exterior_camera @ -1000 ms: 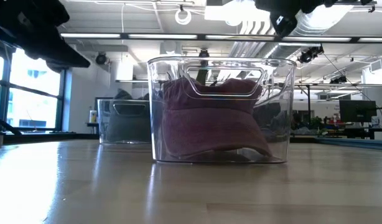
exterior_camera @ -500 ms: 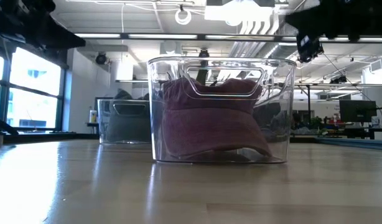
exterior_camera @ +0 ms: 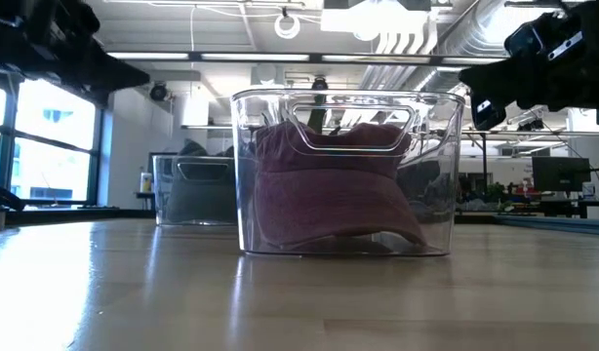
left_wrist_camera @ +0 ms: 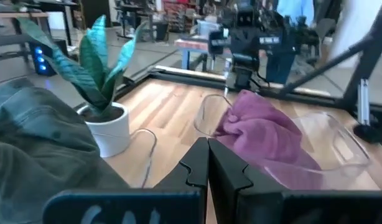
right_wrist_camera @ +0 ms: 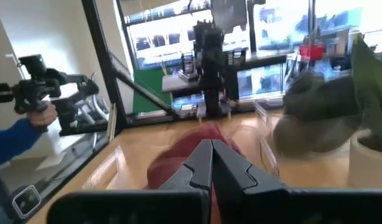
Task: Pick & Place hat
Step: Return to Home Position
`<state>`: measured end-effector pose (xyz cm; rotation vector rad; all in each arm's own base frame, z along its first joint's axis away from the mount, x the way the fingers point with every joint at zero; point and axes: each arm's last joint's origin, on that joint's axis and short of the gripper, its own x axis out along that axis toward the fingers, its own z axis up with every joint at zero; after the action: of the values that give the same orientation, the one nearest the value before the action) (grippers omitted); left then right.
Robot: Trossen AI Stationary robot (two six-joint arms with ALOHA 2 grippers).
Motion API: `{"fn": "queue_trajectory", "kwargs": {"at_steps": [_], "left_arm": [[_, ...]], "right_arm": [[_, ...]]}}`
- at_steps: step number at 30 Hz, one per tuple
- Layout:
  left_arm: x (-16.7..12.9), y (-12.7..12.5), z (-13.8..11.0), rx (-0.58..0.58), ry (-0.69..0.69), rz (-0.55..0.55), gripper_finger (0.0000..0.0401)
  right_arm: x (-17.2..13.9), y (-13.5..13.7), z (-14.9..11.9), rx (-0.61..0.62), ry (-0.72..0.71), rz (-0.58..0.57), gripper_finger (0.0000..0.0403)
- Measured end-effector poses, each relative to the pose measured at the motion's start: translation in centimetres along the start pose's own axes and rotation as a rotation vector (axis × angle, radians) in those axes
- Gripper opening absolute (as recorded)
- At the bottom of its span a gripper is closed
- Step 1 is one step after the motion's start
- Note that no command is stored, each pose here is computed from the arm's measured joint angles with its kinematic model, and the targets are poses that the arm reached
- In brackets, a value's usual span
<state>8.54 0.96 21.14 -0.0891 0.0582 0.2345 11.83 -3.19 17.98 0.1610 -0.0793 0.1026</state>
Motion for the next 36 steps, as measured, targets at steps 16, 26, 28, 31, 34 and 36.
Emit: {"fn": "queue_trajectory", "kwargs": {"at_steps": [16,26,28,31,34,36], "left_arm": [[1.1,1.4,-3.5,-0.016,0.007,0.063,0.0000],[0.8,1.4,-3.6,-0.016,0.043,0.061,0.0000],[0.8,1.4,-3.6,-0.024,0.042,0.076,0.0000],[0.8,1.5,-3.6,-0.036,0.044,0.085,0.0000],[0.8,1.5,-3.7,-0.049,0.047,0.086,0.0000],[0.8,1.4,-3.7,-0.053,0.051,0.079,0.0000]], "right_arm": [[-0.6,-1.4,-0.5,-0.047,0.026,-0.174,0.0000],[-1.7,-2.3,-0.4,0.137,-0.032,-0.428,0.0000],[-1.5,-1.9,-0.5,0.156,-0.034,-0.430,0.0000],[-1.2,-1.2,-0.8,0.152,-0.029,-0.445,0.0000],[-0.9,-0.4,-1.3,0.161,0.018,-0.430,0.0000],[-0.7,0.1,-1.8,0.168,0.061,-0.394,0.0000]]}}
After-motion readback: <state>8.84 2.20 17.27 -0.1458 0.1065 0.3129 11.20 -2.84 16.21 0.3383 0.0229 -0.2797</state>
